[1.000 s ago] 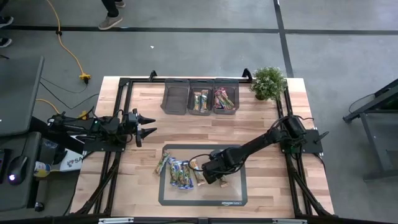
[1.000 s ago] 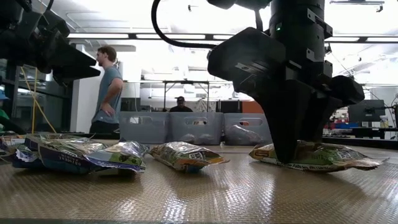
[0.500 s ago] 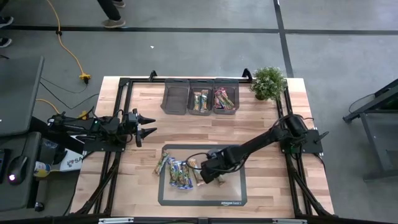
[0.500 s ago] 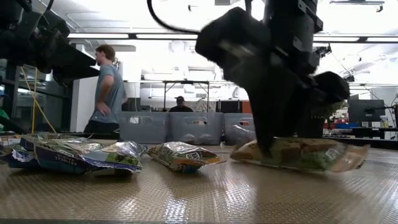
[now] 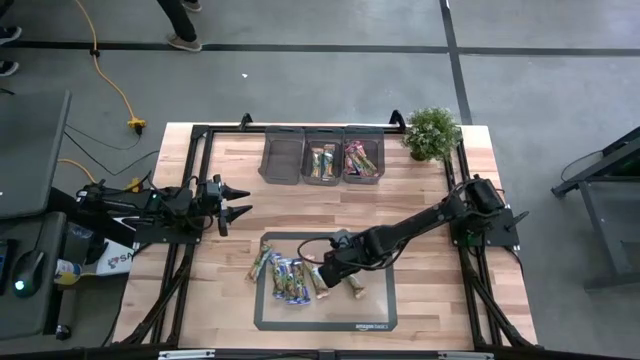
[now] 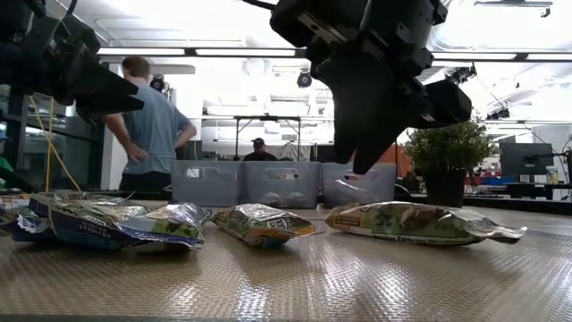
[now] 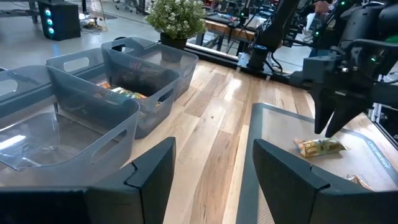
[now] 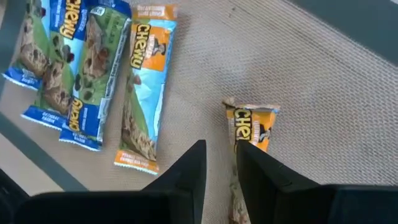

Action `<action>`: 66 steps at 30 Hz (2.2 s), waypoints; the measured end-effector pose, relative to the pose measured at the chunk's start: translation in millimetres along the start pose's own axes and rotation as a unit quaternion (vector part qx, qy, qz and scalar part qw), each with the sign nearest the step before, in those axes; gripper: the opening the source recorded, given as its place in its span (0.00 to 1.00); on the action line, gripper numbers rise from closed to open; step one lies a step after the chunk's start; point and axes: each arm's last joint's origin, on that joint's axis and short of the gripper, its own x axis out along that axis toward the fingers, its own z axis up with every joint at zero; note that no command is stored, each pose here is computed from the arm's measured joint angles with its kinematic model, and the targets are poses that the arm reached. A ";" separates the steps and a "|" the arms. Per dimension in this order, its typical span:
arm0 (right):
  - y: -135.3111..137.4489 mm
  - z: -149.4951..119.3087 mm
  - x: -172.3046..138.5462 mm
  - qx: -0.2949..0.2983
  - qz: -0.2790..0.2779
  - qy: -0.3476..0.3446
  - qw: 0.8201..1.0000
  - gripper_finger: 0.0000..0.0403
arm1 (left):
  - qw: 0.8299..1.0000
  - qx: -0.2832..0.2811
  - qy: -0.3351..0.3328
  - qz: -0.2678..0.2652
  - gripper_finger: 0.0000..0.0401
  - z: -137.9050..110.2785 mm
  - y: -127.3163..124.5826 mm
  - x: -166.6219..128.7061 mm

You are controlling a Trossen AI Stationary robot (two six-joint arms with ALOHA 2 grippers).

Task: Pick and place Granola Bars by type
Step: Put the orange granola bar into the middle black bin

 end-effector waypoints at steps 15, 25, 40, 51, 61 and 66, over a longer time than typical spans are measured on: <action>-0.2 -2.6 1.5 -0.118 0.009 0.037 0.992 0.39 | 1.000 0.000 0.000 0.000 0.53 -0.1 0.0 0.0; -3.5 -4.3 14.0 -0.146 -0.014 0.038 0.988 0.45 | 1.000 0.000 0.000 0.000 0.53 0.0 0.0 0.0; -8.1 -0.5 47.5 -0.127 -0.036 0.038 0.991 0.45 | 1.000 0.000 0.001 -0.001 0.53 -0.1 -0.1 0.0; -8.3 -3.6 51.9 -0.110 -0.046 0.028 0.992 0.44 | 1.000 0.000 0.001 -0.002 0.53 -0.1 -0.1 0.0; -10.2 -4.3 52.7 -0.109 -0.053 0.039 0.992 0.28 | 1.000 0.000 0.001 -0.002 0.53 -0.2 -0.1 0.0; -10.4 -4.4 52.8 -0.109 -0.053 0.042 0.992 0.23 | 1.000 0.000 0.001 -0.002 0.53 -0.1 -0.1 0.0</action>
